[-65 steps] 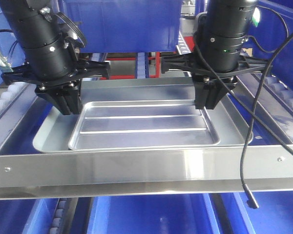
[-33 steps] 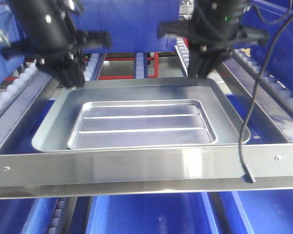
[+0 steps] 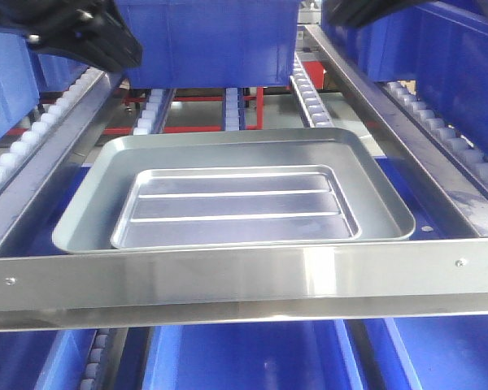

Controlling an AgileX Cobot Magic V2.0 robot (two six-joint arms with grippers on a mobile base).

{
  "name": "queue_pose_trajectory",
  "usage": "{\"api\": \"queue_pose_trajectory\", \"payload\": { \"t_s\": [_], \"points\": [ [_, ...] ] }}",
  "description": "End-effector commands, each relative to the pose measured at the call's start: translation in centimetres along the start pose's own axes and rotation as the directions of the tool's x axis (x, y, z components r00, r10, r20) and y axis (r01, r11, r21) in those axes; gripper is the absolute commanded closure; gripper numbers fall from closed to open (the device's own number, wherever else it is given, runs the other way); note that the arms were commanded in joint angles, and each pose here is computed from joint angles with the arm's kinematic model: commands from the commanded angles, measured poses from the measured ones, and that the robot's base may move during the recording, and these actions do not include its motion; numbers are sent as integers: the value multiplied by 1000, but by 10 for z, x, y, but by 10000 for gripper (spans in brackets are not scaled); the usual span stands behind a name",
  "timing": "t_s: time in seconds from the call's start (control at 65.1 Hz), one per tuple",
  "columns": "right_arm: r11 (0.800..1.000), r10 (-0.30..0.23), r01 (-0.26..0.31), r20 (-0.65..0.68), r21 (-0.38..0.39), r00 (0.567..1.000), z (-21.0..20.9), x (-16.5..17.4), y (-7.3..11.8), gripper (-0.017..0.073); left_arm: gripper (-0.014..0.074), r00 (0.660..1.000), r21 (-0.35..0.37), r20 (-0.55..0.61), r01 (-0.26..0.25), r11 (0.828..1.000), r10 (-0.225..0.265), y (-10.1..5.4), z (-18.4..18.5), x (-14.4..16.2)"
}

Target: Grab silver tray and stack on right shelf

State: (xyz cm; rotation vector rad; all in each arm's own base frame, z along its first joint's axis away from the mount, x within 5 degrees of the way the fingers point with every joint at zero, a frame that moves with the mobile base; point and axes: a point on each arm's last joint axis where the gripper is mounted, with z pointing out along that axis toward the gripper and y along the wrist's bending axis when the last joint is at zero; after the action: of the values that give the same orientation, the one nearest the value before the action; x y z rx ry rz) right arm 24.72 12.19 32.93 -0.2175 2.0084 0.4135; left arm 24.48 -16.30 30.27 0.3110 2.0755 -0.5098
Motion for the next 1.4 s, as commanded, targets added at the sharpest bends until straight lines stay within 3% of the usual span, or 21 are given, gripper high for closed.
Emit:
{"api": "queue_pose_trajectory", "payload": {
  "t_s": [0.0, 0.107, 0.23, 0.353, 0.63, 0.706, 1.228, 1.382],
  "points": [
    [997, -26, 42, 216, -72, 976, -32, -16, 5, 507, 689, 977, 102, 213, -25, 995, 3, -7, -34, -8],
    [991, -43, 82, 325, -108, 945, -62, 0, 3, 507, 689, 960, 136, 282, -41, 990, 1, -1, -64, 15],
    [988, -35, 89, 379, -124, 925, -94, 26, -4, 507, 689, 941, 133, 331, -123, 983, 73, 7, -96, 41],
    [988, -33, 90, 399, -126, 916, -116, 55, -11, 507, 690, 906, 135, 412, -166, 977, 97, 14, -130, 61],
    [984, -11, 104, 537, -144, 844, -164, 89, -22, 507, 694, 782, 158, 621, -196, 968, 57, 25, -190, 91],
    [984, -7, 106, 556, -146, 831, -169, 92, -22, 507, 694, 765, 161, 642, -200, 967, 51, 25, -196, 93],
    [983, -7, 107, 558, -147, 830, -170, 91, -22, 507, 694, 761, 161, 646, -200, 966, 50, 26, -197, 94],
    [993, -45, 96, 522, -71, 852, -161, 103, -30, 507, 694, 761, 161, 646, -200, 966, 50, 26, -197, 94]
  ]
}}
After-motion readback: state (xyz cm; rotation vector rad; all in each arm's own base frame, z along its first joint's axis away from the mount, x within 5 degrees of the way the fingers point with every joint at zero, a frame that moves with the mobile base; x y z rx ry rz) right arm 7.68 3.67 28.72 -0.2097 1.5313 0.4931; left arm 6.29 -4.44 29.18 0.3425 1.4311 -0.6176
